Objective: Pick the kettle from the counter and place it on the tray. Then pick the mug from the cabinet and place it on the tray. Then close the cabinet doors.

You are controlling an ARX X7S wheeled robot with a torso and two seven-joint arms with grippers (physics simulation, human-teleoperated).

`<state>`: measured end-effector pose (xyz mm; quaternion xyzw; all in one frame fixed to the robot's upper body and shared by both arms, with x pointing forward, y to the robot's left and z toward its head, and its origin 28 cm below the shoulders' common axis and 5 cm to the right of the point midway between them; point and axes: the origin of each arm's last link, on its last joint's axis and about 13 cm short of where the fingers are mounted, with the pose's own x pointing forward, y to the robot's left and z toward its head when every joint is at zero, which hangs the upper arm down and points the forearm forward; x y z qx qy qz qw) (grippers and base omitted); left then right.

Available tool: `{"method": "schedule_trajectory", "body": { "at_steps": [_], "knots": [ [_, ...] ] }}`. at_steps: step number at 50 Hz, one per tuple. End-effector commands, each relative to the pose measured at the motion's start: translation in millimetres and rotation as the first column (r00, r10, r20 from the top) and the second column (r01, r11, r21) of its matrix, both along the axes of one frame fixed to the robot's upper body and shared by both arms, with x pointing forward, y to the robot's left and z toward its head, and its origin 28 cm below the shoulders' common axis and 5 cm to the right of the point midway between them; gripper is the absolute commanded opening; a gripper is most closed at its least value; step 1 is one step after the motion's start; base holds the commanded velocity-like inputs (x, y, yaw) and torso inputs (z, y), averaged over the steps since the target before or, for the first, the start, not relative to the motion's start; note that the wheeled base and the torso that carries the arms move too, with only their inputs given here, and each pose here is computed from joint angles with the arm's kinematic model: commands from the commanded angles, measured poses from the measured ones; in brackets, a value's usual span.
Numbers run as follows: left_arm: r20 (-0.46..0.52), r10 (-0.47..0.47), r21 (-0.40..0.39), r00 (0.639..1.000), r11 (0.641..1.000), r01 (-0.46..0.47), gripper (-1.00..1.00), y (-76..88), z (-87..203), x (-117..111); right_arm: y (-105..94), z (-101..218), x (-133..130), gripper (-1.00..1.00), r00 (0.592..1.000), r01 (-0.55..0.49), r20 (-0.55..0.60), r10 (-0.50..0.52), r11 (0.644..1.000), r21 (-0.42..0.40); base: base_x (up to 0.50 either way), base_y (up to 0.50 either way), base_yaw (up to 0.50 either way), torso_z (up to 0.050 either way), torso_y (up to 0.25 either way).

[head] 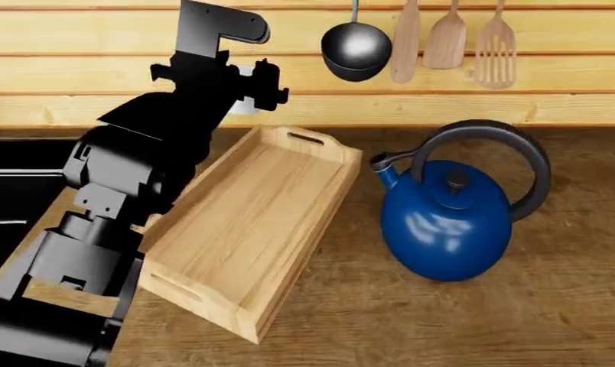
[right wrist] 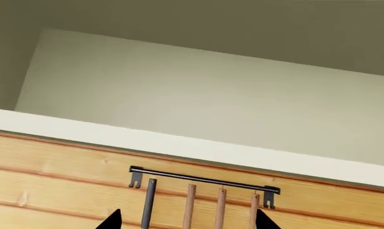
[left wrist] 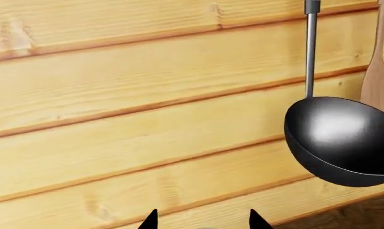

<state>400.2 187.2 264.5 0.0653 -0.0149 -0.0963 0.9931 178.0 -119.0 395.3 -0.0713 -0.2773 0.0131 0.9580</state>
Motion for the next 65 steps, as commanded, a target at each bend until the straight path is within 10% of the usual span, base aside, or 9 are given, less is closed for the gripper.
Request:
{"method": "schedule_trajectory", "body": {
  "at_steps": [1, 65],
  "knots": [
    [0.010, -0.012, -0.003, 1.000, 1.000, 0.012, -1.00, -2.8, 4.0, -1.5, -0.4, -0.1, 0.0, 1.00, 1.000, -0.002, 0.000, 0.002, 1.000, -0.001, 0.50, 0.00, 0.00, 0.000, 0.000],
    [-0.181, -0.066, 0.007, 0.981, 0.998, 0.069, -1.00, -20.5, -69.5, -2.0, -0.4, -17.0, 10.1, 1.00, 1.000, 0.006, -0.025, -0.005, 1.000, 0.006, 0.05, 0.00, 0.00, 0.000, 0.001]
  ]
}}
